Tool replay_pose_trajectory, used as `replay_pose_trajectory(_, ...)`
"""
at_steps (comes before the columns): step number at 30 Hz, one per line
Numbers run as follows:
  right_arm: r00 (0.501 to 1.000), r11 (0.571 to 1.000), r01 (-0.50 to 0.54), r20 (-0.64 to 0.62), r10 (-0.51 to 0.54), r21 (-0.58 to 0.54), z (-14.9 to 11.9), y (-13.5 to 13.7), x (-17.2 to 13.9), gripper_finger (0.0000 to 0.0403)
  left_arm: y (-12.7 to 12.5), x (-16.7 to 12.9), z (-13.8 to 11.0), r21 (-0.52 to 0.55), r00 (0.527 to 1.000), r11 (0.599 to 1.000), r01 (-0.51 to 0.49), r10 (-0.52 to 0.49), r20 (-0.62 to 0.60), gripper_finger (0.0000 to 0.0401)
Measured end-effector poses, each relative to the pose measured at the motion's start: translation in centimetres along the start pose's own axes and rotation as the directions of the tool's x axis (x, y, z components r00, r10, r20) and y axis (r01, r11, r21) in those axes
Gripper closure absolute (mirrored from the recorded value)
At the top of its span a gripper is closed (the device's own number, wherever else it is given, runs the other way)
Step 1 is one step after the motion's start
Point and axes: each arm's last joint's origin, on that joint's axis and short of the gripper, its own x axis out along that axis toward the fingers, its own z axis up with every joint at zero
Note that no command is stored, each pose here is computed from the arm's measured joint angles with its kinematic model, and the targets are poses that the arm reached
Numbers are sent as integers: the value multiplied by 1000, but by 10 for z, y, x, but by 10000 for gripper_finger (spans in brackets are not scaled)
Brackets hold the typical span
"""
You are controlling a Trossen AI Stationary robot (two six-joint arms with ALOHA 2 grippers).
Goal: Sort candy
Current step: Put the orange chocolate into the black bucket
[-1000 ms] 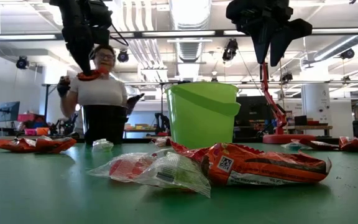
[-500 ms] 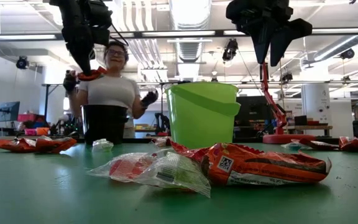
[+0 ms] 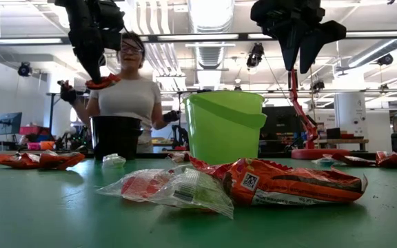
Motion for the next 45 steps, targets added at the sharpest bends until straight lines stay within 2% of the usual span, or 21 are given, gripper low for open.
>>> replay_pose_trajectory(30, 1000, 1000, 0, 0, 0, 0, 0, 0, 0, 234, 0, 0, 0, 1, 1000, 1000, -3, 3, 4, 401)
replay_pose_trajectory(45, 1000, 1000, 0, 0, 0, -14, 0, 0, 0, 234, 19, 10, 19, -29, 979, 982, -187, 189, 81, 401)
